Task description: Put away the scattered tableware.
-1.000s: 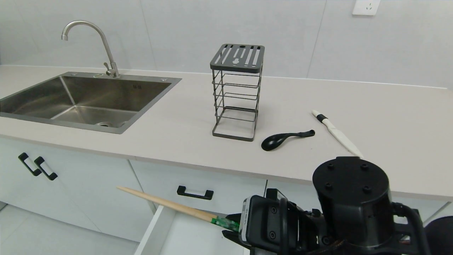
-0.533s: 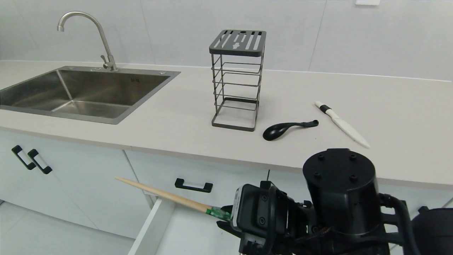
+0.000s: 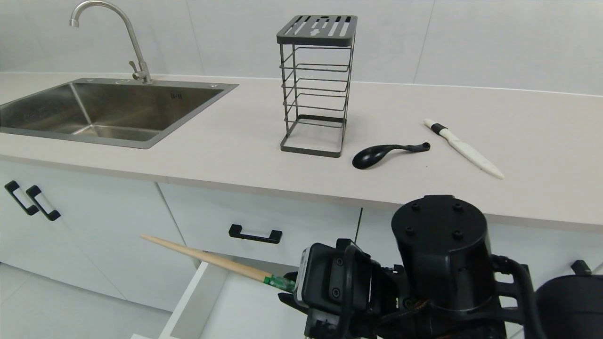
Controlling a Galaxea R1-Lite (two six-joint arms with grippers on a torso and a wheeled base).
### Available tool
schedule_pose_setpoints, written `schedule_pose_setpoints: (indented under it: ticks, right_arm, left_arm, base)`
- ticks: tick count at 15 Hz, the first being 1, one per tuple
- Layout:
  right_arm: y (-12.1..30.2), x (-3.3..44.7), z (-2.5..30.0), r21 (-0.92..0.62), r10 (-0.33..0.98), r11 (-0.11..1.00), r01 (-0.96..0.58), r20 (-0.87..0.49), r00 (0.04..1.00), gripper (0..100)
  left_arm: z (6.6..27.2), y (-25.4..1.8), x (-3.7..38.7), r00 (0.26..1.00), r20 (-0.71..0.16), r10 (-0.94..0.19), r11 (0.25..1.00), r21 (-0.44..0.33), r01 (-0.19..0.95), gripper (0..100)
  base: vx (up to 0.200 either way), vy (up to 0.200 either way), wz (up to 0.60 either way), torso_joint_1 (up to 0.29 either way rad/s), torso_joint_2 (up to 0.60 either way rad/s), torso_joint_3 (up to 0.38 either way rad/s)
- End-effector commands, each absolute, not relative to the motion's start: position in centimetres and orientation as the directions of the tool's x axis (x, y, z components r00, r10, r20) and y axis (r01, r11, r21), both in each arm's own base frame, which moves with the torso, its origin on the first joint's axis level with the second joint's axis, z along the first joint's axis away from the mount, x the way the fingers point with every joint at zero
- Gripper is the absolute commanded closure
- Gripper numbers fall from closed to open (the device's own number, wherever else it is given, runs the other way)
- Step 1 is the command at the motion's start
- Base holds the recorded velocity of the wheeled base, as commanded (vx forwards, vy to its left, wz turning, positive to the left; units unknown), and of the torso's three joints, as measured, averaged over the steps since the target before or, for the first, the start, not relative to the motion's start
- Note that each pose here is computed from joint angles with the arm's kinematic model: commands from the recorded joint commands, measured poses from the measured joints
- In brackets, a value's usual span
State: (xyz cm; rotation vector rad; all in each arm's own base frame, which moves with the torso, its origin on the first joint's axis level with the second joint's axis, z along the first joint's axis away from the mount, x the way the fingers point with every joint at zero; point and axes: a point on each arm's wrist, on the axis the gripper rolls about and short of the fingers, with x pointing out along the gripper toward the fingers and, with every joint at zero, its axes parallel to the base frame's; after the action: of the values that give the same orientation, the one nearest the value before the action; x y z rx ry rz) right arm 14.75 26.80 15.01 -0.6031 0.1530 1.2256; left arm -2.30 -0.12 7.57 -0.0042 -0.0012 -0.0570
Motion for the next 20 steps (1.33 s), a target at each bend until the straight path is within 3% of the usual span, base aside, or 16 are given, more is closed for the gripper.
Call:
schedule_pose_setpoints:
  ticks: [1, 8, 15, 20]
  right_arm:
    - [26.8, 14.5, 14.8, -0.349, 0.834, 0.195, -0.917, -0.432, 0.342, 100]
    - [26.5, 13.9, 14.3, -0.344, 0.832, 0.179, -0.922, -0.447, 0.328, 100]
    - [25.4, 13.4, 12.6, -0.348, 0.815, 0.156, -0.925, -0.484, 0.319, 100]
    - [25.2, 12.7, 11.7, -0.294, 0.778, 0.232, -0.927, -0.516, 0.358, 100]
  left_arm:
    - [7.6, -0.1, -2.3, 0.998, -0.002, -0.057, 0.998, -0.005, 0.057, 0]
    - [7.6, -0.1, -2.3, 0.998, -0.002, -0.057, 0.998, -0.005, 0.057, 0]
    - [7.6, -0.1, -2.3, 0.998, -0.002, -0.057, 0.998, -0.005, 0.057, 0]
    - [7.6, -0.1, -2.3, 0.998, -0.002, -0.057, 0.998, -0.005, 0.057, 0]
  base:
    - [0.0, 0.0, 0.0, -0.134, 0.19, 0.051]
    - [0.0, 0.0, 0.0, -0.129, 0.21, 0.08]
    - [0.0, 0.0, 0.0, -0.02, 0.04, 0.018]
    - [0.0, 0.0, 0.0, 0.0, 0.0, 0.0]
